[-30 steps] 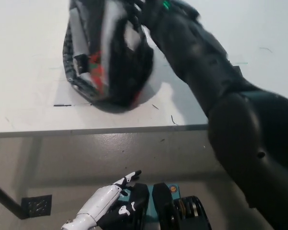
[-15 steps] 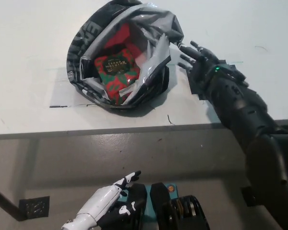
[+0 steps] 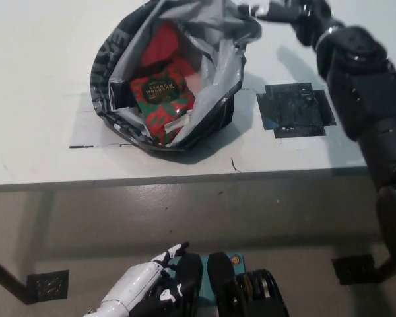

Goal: The robot uses its right hand to pick up a bag of coffee beans and puts it in the black plastic bag, then the robot grabs the top of the bag and lifts it.

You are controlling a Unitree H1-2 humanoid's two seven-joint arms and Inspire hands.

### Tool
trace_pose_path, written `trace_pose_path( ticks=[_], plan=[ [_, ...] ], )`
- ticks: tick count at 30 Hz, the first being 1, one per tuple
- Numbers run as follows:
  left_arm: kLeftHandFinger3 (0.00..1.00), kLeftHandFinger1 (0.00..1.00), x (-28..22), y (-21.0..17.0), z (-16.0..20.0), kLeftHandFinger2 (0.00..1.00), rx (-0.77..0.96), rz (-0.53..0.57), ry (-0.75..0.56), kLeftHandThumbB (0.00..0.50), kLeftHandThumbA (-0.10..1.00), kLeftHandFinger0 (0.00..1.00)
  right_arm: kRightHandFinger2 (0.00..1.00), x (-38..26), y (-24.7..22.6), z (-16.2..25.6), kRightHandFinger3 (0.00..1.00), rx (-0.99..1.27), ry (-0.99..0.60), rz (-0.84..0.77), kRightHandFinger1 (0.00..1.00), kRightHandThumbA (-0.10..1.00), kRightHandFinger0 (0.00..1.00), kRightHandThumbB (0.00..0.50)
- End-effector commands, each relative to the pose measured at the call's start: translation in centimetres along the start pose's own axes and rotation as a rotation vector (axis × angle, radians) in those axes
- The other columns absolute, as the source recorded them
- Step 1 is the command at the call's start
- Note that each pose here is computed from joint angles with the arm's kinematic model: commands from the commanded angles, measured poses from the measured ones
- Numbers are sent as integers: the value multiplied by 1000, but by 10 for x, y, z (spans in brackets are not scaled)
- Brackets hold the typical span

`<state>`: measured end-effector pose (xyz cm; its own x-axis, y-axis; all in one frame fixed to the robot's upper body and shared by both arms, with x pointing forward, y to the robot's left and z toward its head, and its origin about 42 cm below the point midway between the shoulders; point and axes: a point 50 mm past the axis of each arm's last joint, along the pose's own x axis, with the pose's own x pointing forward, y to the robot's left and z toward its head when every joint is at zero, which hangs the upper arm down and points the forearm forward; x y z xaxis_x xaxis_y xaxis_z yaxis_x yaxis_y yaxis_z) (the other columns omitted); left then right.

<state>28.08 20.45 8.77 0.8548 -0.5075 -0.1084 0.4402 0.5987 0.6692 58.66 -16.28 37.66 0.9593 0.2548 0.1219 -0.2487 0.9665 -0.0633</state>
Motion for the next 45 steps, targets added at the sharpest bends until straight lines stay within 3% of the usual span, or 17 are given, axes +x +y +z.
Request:
trace_pose_path(
  ticks=[1,4,6,10,13,16,19,21,23,25,28,29,33,37,39,40,45],
  plan=[
    [1000,797,-13,5,-1,937,13,30,-2,231,1000,752,1000,-31,-11,123,1000,-173,-279,115,1000,921,1000,483],
    [1000,809,-14,9,-4,944,10,34,12,233,1000,770,1000,-77,-25,165,1000,-164,-388,116,1000,953,1000,500],
    [1000,796,-15,13,-7,926,-4,42,3,229,1000,761,1000,-102,-30,180,1000,-168,-440,129,1000,885,1000,480],
    [1000,812,-16,17,-12,927,-11,51,7,274,1000,780,1000,-150,-51,191,1000,-189,-537,180,1000,834,1000,500],
    [1000,812,-19,17,-15,915,-10,70,12,274,1000,797,1000,-181,-65,194,1000,-140,-588,192,1000,795,1000,500],
    [1000,848,-27,17,-18,958,-24,86,35,268,1000,835,1000,-220,-76,190,1000,-199,-634,189,1000,978,1000,436],
    [1000,899,-28,27,-23,1000,-77,129,25,219,931,854,1000,-277,-80,170,1000,-302,-678,169,1000,1000,1000,484],
    [1000,947,-27,31,-26,1000,-101,148,13,231,924,894,1000,-293,-77,162,1000,-313,-690,173,1000,1000,1000,496],
    [1000,1000,-26,35,-27,1000,-108,165,17,258,981,1000,1000,-321,-71,145,1000,-279,-704,192,1000,1000,1000,500],
    [1000,1000,-26,36,-29,1000,-115,177,21,266,981,1000,1000,-338,-68,132,1000,-277,-709,194,1000,1000,1000,500],
    [1000,1000,-31,37,-38,1000,-122,201,23,261,977,1000,1000,-394,-38,77,1000,-197,-716,218,1000,1000,1000,500],
    [1000,1000,-35,35,-39,1000,-125,202,31,259,983,1000,1000,-399,-32,69,1000,-166,-710,233,1000,944,1000,500],
    [1000,1000,-38,36,-44,1000,-117,218,38,232,979,1000,1000,-407,-14,49,1000,-187,-738,259,1000,1000,1000,459],
    [1000,1000,-33,43,-40,1000,-123,221,48,257,979,1000,1000,-410,6,28,1000,-149,-736,257,1000,1000,1000,500],
    [1000,1000,-31,49,-40,1000,-126,231,42,257,985,1000,1000,-410,21,16,1000,-136,-712,232,1000,1000,1000,482],
    [1000,1000,-27,53,-39,1000,-128,241,30,251,974,1000,1000,-409,26,6,1000,-147,-680,219,1000,1000,1000,430],
    [1000,1000,-28,55,-37,1000,-144,251,23,251,997,1000,1000,-406,37,-64,1000,-138,-444,135,1000,1000,1000,431]
  ],
)
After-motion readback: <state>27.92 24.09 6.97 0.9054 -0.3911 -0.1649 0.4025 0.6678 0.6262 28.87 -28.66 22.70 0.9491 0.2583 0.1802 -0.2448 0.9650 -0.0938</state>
